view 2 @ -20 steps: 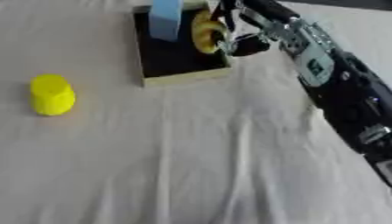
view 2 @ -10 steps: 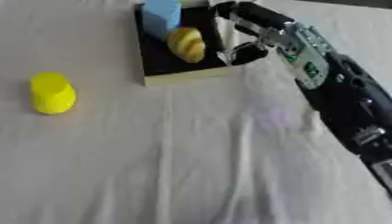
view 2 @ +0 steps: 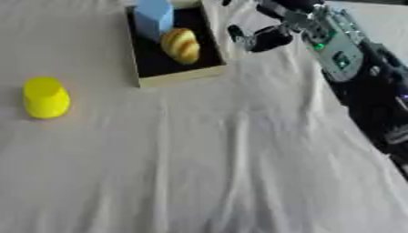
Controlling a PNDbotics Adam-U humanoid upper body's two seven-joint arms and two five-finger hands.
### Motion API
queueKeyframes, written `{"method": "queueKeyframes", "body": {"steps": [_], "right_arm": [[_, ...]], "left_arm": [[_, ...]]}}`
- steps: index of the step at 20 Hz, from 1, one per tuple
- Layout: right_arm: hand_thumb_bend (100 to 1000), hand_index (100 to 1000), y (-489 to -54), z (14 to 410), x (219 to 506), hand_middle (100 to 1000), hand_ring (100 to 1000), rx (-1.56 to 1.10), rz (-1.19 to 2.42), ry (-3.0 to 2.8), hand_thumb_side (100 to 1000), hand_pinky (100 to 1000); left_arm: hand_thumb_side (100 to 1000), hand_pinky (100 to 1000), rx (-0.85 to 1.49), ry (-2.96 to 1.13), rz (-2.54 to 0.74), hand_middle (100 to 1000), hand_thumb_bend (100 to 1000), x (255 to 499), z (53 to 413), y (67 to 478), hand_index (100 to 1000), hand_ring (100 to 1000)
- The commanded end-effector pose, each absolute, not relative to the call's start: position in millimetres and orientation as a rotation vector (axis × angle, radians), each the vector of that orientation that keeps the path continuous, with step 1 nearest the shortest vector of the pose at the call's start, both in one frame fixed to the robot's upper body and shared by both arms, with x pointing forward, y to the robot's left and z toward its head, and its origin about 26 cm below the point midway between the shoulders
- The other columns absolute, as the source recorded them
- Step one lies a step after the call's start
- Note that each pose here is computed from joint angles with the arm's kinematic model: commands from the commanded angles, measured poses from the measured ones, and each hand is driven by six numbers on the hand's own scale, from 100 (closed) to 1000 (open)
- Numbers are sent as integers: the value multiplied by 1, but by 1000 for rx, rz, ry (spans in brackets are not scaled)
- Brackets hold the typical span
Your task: Pick up objects on the table and place them in the box.
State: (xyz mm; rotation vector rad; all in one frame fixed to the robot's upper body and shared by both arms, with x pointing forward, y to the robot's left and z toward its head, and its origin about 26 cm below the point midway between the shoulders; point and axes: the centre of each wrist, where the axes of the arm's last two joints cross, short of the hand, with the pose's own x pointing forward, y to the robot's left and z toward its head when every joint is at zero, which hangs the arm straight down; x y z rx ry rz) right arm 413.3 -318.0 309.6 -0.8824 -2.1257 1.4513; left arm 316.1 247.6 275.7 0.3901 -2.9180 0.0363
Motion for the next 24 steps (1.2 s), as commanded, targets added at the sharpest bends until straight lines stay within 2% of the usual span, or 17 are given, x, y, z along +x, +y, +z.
{"method": "queueKeyframes", "body": {"steps": [1, 5, 10, 15, 20, 21, 22, 23, 24], "right_arm": [[100, 914, -326, 345, 379, 715, 919, -883, 1377, -2233, 184, 957], [100, 912, -325, 353, 334, 696, 910, -794, 1285, -2322, 207, 954], [100, 905, -320, 345, 287, 681, 904, -728, 1219, -2397, 136, 951], [100, 901, -340, 325, 278, 674, 902, -725, 1109, -2449, 109, 955], [100, 901, -345, 319, 276, 674, 902, -732, 1086, -2464, 109, 955], [100, 899, -347, 318, 276, 673, 894, -731, 1070, -2471, 100, 950], [100, 899, -349, 317, 275, 673, 894, -737, 1046, -2486, 100, 950], [100, 899, -352, 316, 274, 673, 892, -744, 1024, -2507, 100, 950], [100, 899, -354, 315, 274, 673, 892, -747, 1007, -2527, 100, 950]], "left_arm": [[373, 772, 438, -2930, -28, 731, 100, 311, 285, 252, 898, 756], [352, 771, 526, -2893, -156, 732, 100, 309, 293, 257, 898, 756], [280, 794, 822, -2672, -561, 748, 100, 318, 307, 277, 903, 777], [278, 832, 1051, -2289, -1099, 767, 128, 340, 326, 301, 917, 807], [278, 832, 1065, -2199, -1207, 767, 128, 347, 333, 308, 917, 807], [205, 883, 1073, -2188, -1227, 794, 340, 348, 335, 309, 927, 842], [194, 883, 1091, -2165, -1269, 793, 355, 350, 338, 309, 928, 842], [153, 889, 1114, -2134, -1322, 792, 418, 353, 341, 311, 930, 843], [150, 890, 1137, -2098, -1378, 793, 425, 356, 345, 312, 930, 844]]}}
